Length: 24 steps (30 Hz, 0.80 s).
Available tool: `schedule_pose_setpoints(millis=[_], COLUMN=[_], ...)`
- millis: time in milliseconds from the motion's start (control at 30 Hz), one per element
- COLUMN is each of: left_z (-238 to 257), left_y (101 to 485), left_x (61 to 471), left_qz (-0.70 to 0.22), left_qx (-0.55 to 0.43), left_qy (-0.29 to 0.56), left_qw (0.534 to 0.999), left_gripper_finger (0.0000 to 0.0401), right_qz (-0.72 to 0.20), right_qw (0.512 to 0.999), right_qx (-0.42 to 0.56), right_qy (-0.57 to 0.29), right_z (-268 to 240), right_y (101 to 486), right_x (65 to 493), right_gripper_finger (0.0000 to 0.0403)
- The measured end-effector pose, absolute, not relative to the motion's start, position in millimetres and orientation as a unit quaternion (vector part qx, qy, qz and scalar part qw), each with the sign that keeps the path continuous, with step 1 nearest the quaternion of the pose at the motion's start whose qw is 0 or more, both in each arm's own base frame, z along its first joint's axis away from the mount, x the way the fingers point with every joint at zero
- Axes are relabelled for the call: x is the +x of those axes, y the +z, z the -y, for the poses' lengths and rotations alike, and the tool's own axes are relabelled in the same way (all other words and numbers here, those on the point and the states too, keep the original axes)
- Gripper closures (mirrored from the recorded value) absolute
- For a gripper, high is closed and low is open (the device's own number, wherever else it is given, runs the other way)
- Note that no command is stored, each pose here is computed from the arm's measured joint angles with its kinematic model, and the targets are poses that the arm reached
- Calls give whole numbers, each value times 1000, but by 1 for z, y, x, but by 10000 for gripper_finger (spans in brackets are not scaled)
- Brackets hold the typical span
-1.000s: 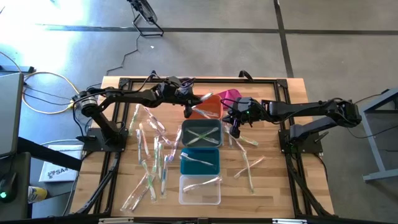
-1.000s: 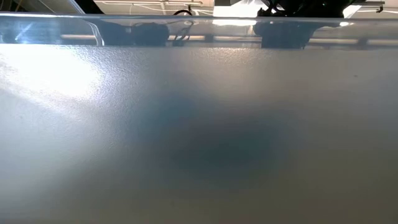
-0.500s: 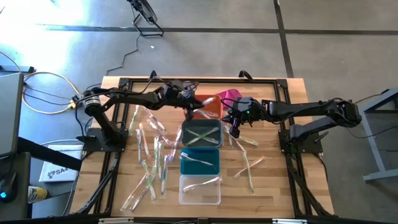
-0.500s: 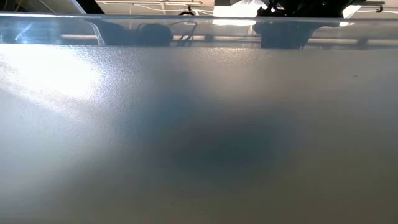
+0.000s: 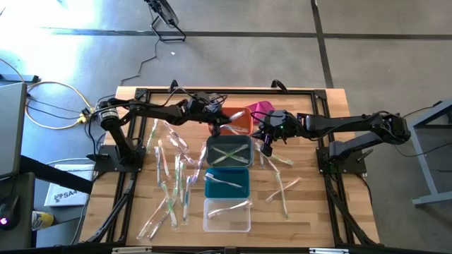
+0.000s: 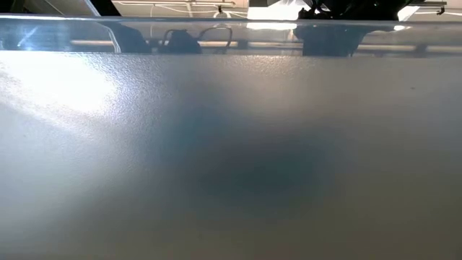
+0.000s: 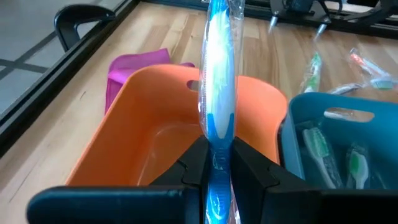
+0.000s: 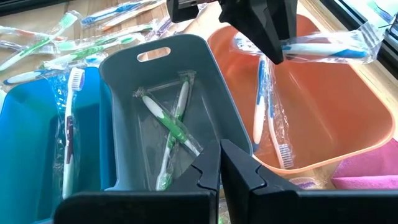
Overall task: Pick & Place Toothbrushes
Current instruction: Put the blue toothbrush into the orange bin
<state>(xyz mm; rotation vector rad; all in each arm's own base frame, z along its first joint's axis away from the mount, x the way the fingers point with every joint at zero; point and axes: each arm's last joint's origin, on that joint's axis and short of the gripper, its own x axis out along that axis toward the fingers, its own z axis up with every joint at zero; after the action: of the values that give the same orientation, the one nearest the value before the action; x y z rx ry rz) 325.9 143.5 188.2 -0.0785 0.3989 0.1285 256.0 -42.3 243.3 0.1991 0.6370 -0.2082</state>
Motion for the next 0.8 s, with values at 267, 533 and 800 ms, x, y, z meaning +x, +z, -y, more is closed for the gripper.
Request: schedule_pose_setpoints(millis=[267,533,800], left_z=[-143,-141,-141], left_y=[187,171,172], left_x=[326,332,332], left_qz=[-201,-219,-211], left_qx=[-41,-50,-47], left_qy=[63,56,57], left_qw=[977,973,975], left_gripper_finger=[356,356,347], right_qz=[-312,-312,-312], right_qw=[940,940,940], right_qx=[98,98,98], right_qy=[-102,-102,-102], right_z=[42,42,42], right_y=[243,243,243], right_x=[256,256,256], right_gripper_finger=[398,398,398])
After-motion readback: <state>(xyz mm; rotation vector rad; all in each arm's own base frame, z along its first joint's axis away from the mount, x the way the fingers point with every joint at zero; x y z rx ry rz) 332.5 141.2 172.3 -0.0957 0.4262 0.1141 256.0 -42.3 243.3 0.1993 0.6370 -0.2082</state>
